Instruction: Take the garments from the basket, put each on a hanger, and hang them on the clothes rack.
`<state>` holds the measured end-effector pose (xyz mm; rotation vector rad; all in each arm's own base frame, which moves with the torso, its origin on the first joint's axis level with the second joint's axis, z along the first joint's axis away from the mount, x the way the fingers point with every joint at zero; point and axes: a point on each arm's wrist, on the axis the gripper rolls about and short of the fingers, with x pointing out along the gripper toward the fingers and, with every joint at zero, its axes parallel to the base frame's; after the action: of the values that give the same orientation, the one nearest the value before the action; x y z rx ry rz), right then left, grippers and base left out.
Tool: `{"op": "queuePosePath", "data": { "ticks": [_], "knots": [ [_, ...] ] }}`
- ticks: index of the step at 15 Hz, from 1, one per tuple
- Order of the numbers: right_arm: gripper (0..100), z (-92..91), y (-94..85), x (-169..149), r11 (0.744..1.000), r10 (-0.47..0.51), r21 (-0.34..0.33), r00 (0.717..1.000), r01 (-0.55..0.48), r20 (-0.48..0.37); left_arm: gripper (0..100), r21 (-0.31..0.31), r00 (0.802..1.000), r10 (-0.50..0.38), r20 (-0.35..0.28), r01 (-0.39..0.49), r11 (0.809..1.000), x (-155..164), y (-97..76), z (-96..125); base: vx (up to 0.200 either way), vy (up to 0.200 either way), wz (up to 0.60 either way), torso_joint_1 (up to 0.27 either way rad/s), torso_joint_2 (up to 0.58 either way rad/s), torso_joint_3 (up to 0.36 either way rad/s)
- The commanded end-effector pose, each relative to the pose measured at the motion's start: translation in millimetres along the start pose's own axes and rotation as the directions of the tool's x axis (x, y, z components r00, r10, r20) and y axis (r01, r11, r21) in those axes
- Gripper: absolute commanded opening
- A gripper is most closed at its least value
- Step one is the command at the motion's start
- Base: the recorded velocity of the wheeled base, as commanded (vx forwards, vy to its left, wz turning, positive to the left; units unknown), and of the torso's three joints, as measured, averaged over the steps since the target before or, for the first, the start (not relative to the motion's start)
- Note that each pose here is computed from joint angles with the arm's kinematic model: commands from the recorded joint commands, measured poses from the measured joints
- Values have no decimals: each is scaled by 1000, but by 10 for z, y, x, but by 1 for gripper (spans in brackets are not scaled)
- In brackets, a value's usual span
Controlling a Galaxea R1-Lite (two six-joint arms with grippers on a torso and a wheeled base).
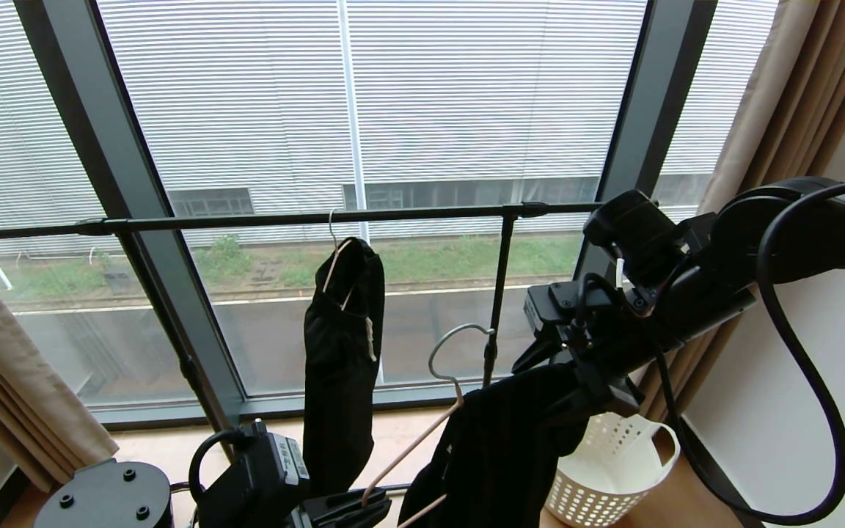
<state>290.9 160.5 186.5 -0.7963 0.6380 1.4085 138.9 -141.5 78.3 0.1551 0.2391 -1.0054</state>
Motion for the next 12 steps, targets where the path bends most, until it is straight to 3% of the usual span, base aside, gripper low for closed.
{"op": "queuePosePath", "data": {
  "ticks": [1,9,10,12],
  "knots": [
    [0,-1,3,6,1000,4,2,1000,-4,-1,0,-1,1000,2,1,-2,1000,0,1,1,0,0,0,0,0,0],
    [0,24,37,-72,1000,-13,-8,1000,13,8,0,-7,1000,4,-2,-4,1000,1,4,-4,0,0,0,0,0,0],
    [0,24,37,-72,1000,-13,-8,1000,13,8,100,-5,1000,9,-4,-9,1000,0,10,-6,0,0,0,0,0,0],
    [0,35,59,-107,1000,-19,-10,1000,19,11,100,-10,1000,9,-4,-9,1000,3,14,-8,0,0,0,0,0,0]
  ]
}}
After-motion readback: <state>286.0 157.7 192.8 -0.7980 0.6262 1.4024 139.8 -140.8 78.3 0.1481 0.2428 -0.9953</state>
